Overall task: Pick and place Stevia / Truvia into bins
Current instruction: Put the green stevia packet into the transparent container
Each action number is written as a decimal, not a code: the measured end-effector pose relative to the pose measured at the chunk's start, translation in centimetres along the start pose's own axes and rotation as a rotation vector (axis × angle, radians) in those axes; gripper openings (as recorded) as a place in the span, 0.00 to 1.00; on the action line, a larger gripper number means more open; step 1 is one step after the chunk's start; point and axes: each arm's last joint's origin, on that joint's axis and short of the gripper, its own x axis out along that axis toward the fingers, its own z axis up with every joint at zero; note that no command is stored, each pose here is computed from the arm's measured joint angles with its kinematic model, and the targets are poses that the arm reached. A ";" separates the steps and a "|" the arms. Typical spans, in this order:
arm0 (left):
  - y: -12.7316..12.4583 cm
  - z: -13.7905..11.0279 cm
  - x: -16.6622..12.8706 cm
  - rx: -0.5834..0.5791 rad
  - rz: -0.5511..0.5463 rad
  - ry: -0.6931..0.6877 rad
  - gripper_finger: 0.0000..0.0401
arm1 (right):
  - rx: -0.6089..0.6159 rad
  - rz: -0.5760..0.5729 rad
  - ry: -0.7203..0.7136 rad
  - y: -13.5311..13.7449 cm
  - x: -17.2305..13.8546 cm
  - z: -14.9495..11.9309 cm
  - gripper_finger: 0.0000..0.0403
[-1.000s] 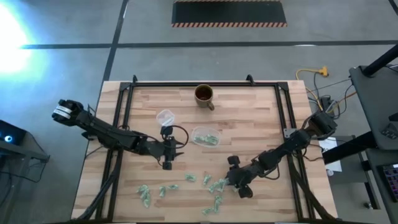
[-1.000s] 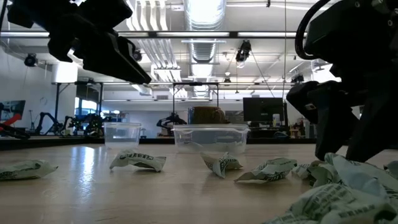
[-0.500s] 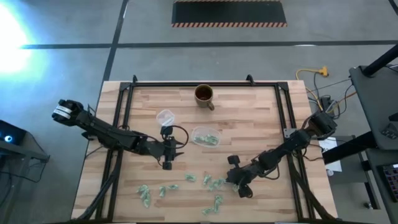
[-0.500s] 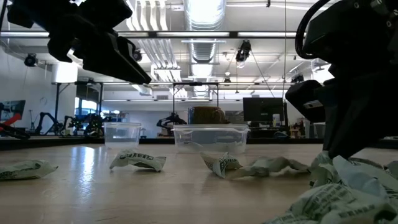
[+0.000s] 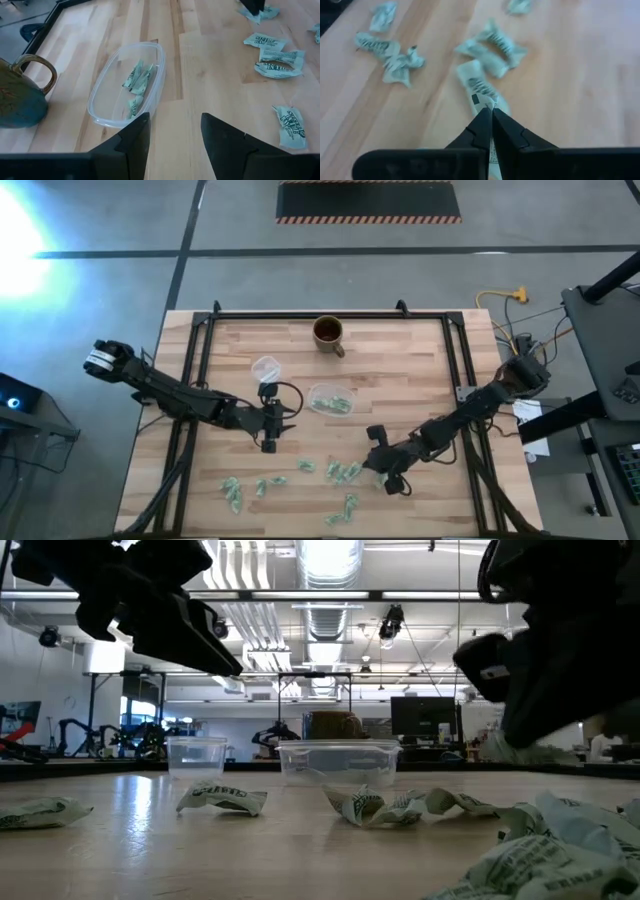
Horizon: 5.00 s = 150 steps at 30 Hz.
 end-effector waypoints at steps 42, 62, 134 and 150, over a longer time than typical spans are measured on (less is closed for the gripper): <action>0.0 -0.2 0.0 0.000 0.000 0.000 0.40 | 0.117 -0.479 -0.152 -13.7 0.8 2.1 0.12; -2.4 -0.9 0.8 -0.088 -0.306 -0.010 0.40 | -0.063 -0.278 -0.148 -10.6 -1.4 3.1 0.34; 3.4 2.1 7.3 0.008 0.220 -0.083 0.00 | 0.062 -0.078 0.006 -5.8 -3.4 1.5 0.16; 4.6 1.7 8.4 0.067 0.242 -0.047 0.16 | 0.059 -0.078 0.006 -5.8 -3.4 1.5 0.15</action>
